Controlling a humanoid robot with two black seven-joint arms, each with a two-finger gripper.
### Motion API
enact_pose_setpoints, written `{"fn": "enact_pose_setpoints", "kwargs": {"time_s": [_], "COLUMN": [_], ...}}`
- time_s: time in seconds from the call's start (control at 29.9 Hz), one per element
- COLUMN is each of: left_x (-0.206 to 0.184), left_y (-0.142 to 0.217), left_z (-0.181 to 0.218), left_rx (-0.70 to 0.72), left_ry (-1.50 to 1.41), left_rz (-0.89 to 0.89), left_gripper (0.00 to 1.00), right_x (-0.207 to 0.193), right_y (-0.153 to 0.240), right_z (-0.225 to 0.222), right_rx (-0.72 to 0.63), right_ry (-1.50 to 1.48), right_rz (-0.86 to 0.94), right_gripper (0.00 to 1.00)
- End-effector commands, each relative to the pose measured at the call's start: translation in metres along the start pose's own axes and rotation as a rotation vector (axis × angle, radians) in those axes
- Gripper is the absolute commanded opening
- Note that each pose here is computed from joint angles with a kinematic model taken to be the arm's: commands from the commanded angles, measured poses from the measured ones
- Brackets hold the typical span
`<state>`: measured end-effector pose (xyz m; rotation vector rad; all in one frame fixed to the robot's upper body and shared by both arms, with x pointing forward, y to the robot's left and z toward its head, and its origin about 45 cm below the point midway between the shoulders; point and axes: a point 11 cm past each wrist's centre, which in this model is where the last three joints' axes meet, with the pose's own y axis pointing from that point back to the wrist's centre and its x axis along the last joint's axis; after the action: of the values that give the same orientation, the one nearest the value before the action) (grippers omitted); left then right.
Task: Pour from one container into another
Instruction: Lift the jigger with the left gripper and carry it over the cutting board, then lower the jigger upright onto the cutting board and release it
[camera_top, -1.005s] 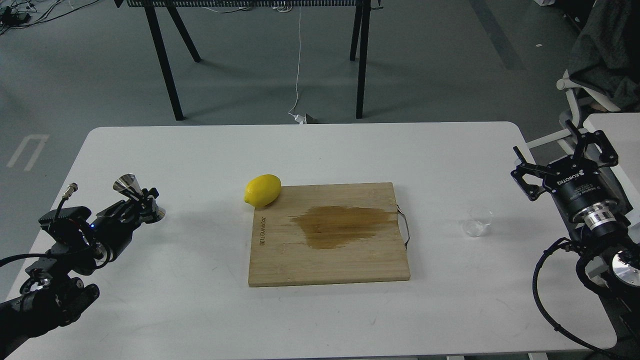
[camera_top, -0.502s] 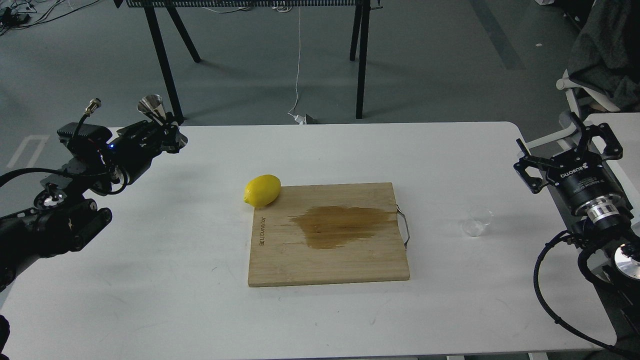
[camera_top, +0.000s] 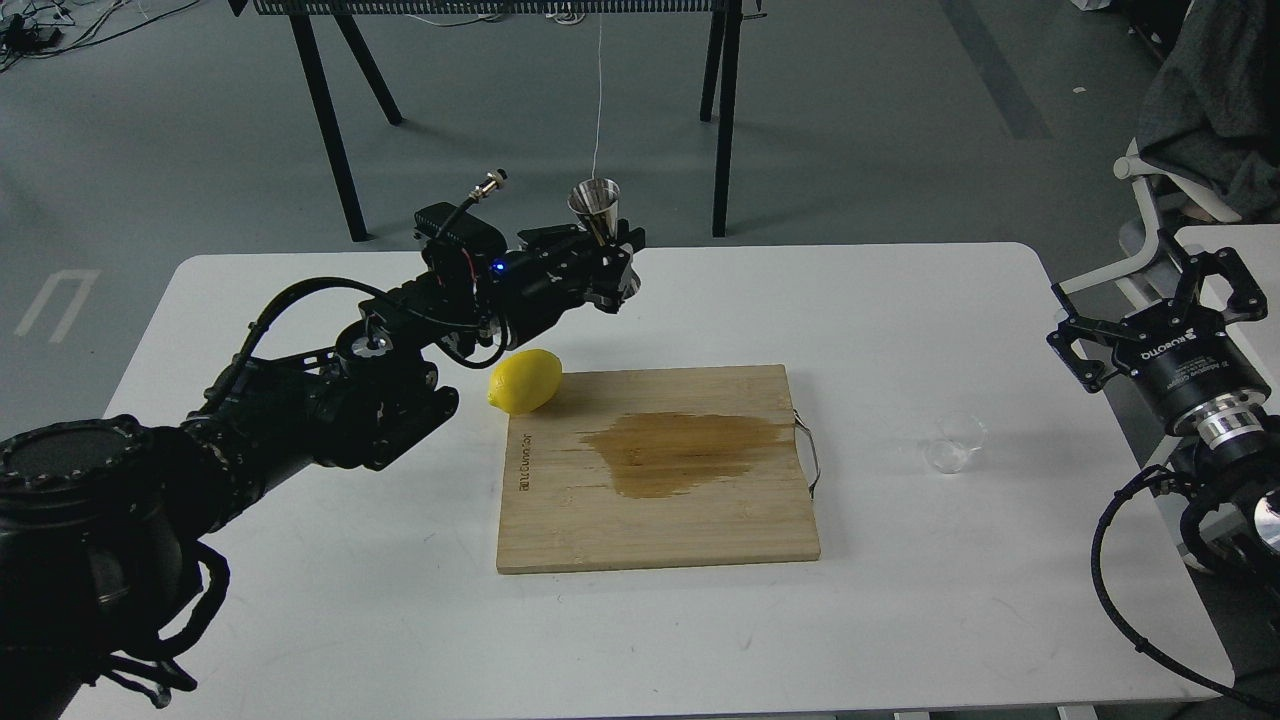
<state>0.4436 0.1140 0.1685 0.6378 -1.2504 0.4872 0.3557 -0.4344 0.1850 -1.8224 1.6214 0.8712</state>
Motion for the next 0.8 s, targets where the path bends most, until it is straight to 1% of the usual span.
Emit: {"fn": "enact_pose_setpoints", "kwargs": {"time_s": [0.0, 0.13, 0.27, 0.4, 0.54, 0.77], "left_x": [-0.021, -0.047, -0.065, -0.088, -0.096, -0.095], "left_y": [-0.004, 0.005, 0.017, 0.028, 0.032, 0.031], "left_z": [0.018, 0.019, 0.008, 0.011, 0.012, 0.015], "left_rx": [-0.044, -0.044, -0.006, -0.005, -0.002, -0.006], "left_ry": [-0.01, -0.008, -0.017, -0.018, -0.005, 0.008], "left_rz": [-0.054, -0.107, -0.148, -0.171, -0.177, -0.168], "left_gripper": [0.08, 0.08, 0.08, 0.08, 0.08, 0.08], "right_x": [0.002, 0.002, 0.003, 0.003, 0.005, 0.007], "right_y": [0.002, 0.002, 0.002, 0.003, 0.004, 0.004], "right_z": [-0.004, -0.003, -0.001, -0.001, 0.0, 0.0], "right_rx": [-0.003, -0.01, -0.015, -0.015, -0.017, -0.015], "right_ry": [0.015, 0.017, 0.017, 0.017, 0.016, 0.016], "right_rz": [0.007, 0.008, 0.009, 0.011, 0.016, 0.023], "right_gripper": [0.99, 0.99, 0.99, 0.99, 0.99, 0.99]}}
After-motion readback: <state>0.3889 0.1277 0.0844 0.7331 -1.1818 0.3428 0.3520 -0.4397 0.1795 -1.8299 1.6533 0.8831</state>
